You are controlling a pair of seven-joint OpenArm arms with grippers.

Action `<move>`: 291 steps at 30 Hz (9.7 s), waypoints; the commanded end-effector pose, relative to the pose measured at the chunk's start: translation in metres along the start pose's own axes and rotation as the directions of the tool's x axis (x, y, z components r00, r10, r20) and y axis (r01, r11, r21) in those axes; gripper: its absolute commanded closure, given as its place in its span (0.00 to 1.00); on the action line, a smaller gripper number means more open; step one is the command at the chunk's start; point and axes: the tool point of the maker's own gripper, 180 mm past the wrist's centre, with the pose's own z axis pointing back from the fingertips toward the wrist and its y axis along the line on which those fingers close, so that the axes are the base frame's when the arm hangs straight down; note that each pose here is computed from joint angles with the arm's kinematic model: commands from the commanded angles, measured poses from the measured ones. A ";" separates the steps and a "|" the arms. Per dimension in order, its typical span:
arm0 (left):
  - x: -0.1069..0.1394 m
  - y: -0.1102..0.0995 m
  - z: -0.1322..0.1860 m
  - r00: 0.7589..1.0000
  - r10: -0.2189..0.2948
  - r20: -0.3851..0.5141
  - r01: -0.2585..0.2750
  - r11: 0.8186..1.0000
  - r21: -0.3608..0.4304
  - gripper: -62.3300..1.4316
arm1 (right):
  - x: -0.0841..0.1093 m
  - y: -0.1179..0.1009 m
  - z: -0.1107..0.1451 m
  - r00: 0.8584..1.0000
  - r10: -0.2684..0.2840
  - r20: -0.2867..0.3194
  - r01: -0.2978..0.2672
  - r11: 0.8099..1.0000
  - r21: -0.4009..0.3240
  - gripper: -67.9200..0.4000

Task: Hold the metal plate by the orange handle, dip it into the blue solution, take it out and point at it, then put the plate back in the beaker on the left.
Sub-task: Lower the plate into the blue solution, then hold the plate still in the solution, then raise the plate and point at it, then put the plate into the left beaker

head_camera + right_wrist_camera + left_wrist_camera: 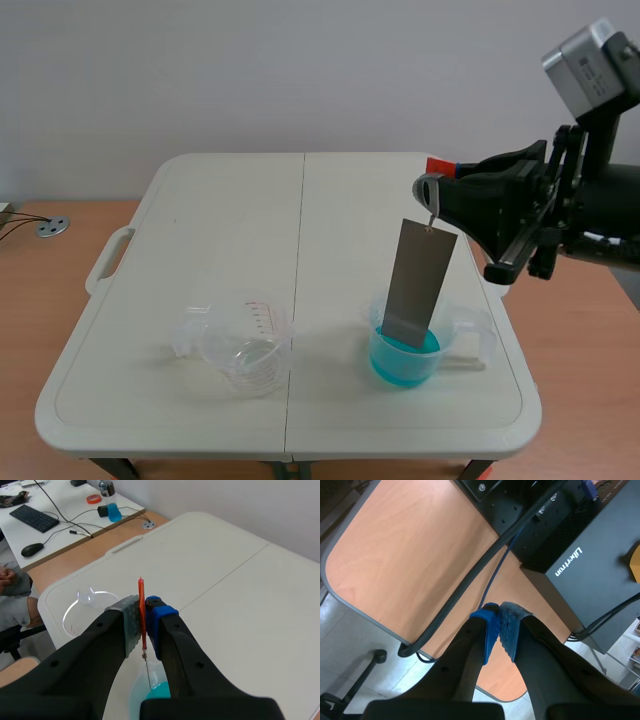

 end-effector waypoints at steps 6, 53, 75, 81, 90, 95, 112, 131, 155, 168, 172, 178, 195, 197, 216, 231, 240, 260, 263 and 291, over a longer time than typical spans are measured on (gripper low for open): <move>0.004 -0.007 -0.001 1.000 0.006 0.017 -0.005 1.000 -0.014 0.95 | -0.007 0.002 -0.005 0.999 -0.042 0.013 0.042 0.999 0.018 0.98; 0.006 -0.005 -0.002 1.000 0.002 0.019 -0.001 1.000 -0.010 0.95 | -0.046 -0.012 -0.011 0.995 -0.063 -0.074 0.060 0.997 -0.045 0.98; 0.006 -0.005 -0.002 1.000 0.002 0.020 -0.002 1.000 -0.010 0.95 | -0.044 -0.012 -0.012 0.996 -0.063 -0.070 0.060 0.997 -0.045 0.98; 0.006 -0.005 -0.002 1.000 0.002 0.019 -0.002 1.000 -0.010 0.95 | -0.045 -0.012 -0.011 0.995 -0.063 -0.071 0.059 0.997 -0.045 0.98; 0.006 -0.005 -0.002 1.000 0.005 0.022 -0.005 1.000 -0.010 0.95 | -0.045 -0.012 -0.011 0.996 -0.063 -0.071 0.059 0.997 -0.044 0.98; 0.006 -0.005 -0.002 1.000 0.005 0.022 -0.005 1.000 -0.010 0.95 | -0.043 -0.012 -0.011 0.996 -0.057 -0.069 0.054 0.998 -0.043 0.98; 0.007 -0.005 -0.002 1.000 0.004 0.022 -0.003 1.000 -0.010 0.95 | 0.009 0.008 0.006 0.996 0.091 -0.011 -0.091 0.995 -0.040 0.98; 0.069 0.095 0.058 0.982 -0.079 0.172 0.025 0.955 0.295 0.95 | 0.071 0.021 0.018 0.973 0.207 0.097 -0.203 0.978 -0.050 0.98; 0.275 0.123 0.128 0.723 -0.468 0.508 0.254 0.864 0.435 0.95 | 0.091 0.031 0.022 0.970 0.192 0.150 -0.190 0.981 -0.027 0.98; 0.347 0.054 0.075 0.604 -0.541 0.585 0.471 0.835 0.286 0.95 | 0.092 0.031 0.022 0.971 0.186 0.154 -0.184 0.983 -0.024 0.98; 0.362 0.034 0.062 0.582 -0.555 0.594 0.516 0.817 0.258 0.95 | 0.092 0.031 0.022 0.971 0.186 0.154 -0.184 0.983 -0.024 0.98; 0.376 0.009 0.037 0.565 -0.574 0.593 0.574 0.789 0.217 0.95 | 0.092 0.031 0.022 0.971 0.186 0.154 -0.184 0.983 -0.024 0.98; 0.414 -0.016 -0.002 0.539 -0.577 0.613 0.597 0.776 0.205 0.95 | 0.092 0.031 0.022 0.971 0.186 0.153 -0.184 0.983 -0.024 0.98; 0.415 -0.015 -0.004 0.540 -0.578 0.612 0.595 0.776 0.207 0.95 | 0.092 0.031 0.022 0.971 0.186 0.153 -0.184 0.983 -0.024 0.98; 0.423 -0.006 0.000 0.531 -0.578 0.619 0.554 0.790 0.262 0.95 | 0.092 0.031 0.022 0.971 0.186 0.154 -0.184 0.983 -0.024 0.98; 0.360 0.071 0.053 0.640 -0.534 0.553 0.412 0.846 0.339 0.95 | 0.093 0.031 0.022 0.970 0.188 0.156 -0.186 0.982 -0.023 0.98; 0.285 0.100 0.084 0.733 -0.440 0.518 0.303 0.894 0.331 0.95 | 0.108 0.032 0.019 0.956 0.216 0.197 -0.217 0.976 -0.016 0.98; 0.075 0.059 0.053 0.978 -0.120 0.170 0.094 0.984 0.152 0.95 | 0.135 0.076 -0.025 0.938 0.195 0.287 -0.242 0.960 0.138 0.98; 0.055 0.052 0.045 0.988 -0.070 0.140 0.051 0.989 0.137 0.95 | 0.139 0.085 -0.033 0.938 0.181 0.295 -0.235 0.959 0.159 0.98; -0.017 -0.013 -0.002 0.985 0.164 0.044 -0.166 0.985 0.037 0.95 | 0.121 0.132 -0.097 0.964 0.109 0.243 -0.175 0.946 0.271 0.98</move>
